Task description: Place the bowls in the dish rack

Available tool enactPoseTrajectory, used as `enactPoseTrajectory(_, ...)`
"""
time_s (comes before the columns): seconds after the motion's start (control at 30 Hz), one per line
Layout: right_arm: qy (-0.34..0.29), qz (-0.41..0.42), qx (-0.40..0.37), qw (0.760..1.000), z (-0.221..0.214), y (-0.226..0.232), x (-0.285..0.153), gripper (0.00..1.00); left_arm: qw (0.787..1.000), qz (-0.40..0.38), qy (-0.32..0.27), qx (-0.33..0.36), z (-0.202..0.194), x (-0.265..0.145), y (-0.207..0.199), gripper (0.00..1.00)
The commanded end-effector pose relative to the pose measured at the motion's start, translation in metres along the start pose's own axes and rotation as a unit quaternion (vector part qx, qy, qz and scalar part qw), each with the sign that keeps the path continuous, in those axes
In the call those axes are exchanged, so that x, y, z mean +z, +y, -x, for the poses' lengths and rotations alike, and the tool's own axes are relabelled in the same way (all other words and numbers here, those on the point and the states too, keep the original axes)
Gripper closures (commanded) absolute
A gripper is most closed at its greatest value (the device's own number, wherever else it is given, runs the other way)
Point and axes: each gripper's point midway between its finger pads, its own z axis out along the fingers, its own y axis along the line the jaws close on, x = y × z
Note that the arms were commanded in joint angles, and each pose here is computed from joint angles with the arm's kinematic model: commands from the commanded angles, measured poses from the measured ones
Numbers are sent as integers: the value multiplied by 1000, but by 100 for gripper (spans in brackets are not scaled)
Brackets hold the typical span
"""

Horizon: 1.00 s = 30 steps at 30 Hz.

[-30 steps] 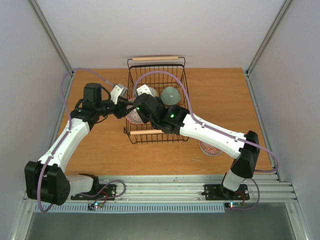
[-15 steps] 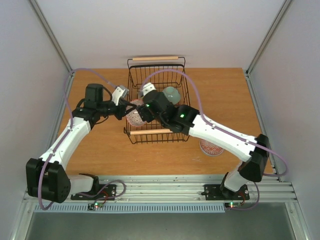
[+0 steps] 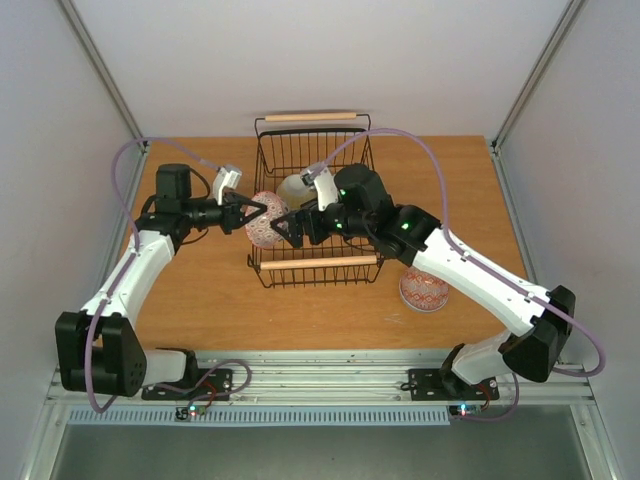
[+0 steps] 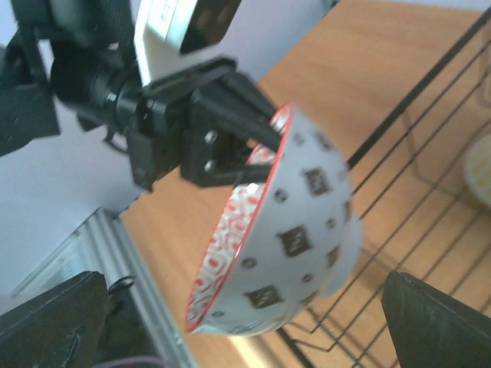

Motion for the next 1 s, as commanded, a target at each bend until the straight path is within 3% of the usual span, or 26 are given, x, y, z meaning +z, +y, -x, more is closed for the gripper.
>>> enactPoseTrajectory(0.0,38,77,39,996,-15,22,11,1,998,-43,-30,26,18,-7,-17,100)
enactPoseTrajectory(0.4,49,64,51,995,-35,6,33,1,995,-89,-34,11,18,-10,-30,100)
enactPoseTrajectory(0.63,13,86,45,995,-25,13,33,6,995,-92,-33,9,17,-9,-29,99)
enactPoseTrajectory(0.77,-2,81,47,996,-21,11,32,26,995,-89,-33,9,17,-9,-28,100)
enactPoseTrajectory(0.97,-22,56,49,997,-17,1,31,74,996,-81,-32,4,16,-7,-24,99)
